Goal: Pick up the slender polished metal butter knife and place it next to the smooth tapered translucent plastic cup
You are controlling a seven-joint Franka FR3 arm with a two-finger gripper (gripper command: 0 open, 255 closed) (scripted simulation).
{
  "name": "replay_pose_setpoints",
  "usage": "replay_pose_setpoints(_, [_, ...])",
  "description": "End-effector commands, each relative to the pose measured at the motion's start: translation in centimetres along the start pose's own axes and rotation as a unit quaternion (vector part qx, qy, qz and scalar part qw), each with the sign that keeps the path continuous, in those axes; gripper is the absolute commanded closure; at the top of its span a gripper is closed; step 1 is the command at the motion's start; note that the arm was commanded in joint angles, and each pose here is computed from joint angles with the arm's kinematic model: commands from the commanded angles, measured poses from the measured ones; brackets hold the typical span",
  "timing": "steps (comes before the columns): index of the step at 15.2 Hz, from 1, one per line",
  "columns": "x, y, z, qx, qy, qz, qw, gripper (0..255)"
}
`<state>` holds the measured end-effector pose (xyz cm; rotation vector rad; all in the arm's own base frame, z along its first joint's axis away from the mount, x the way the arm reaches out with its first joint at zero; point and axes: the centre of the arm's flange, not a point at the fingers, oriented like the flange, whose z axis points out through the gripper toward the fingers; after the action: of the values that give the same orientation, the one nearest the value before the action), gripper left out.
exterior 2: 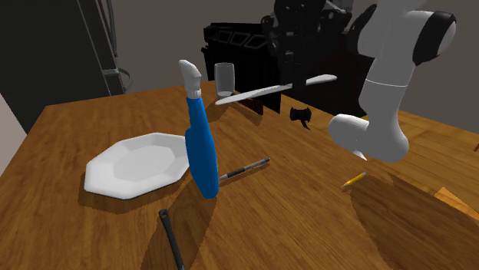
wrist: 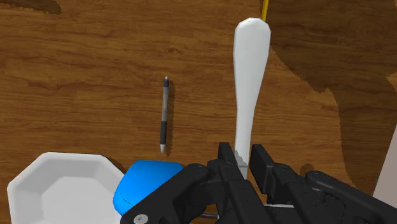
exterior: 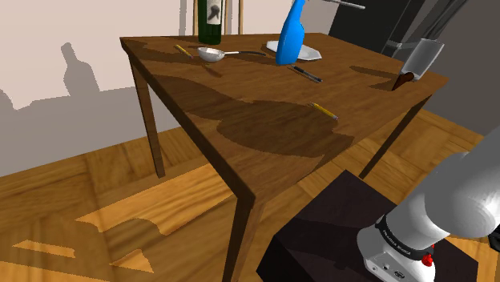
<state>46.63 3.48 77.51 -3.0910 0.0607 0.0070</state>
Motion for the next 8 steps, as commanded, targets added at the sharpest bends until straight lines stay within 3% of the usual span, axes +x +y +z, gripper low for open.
replay_pose_setpoints(1, [-0.7,2.6,-0.2,0.0,0.0,-0.001,1.0,255])
replay_pose_setpoints(8, [-2.7,11.6,-0.6,0.0,0.0,-0.001,1.0,255])
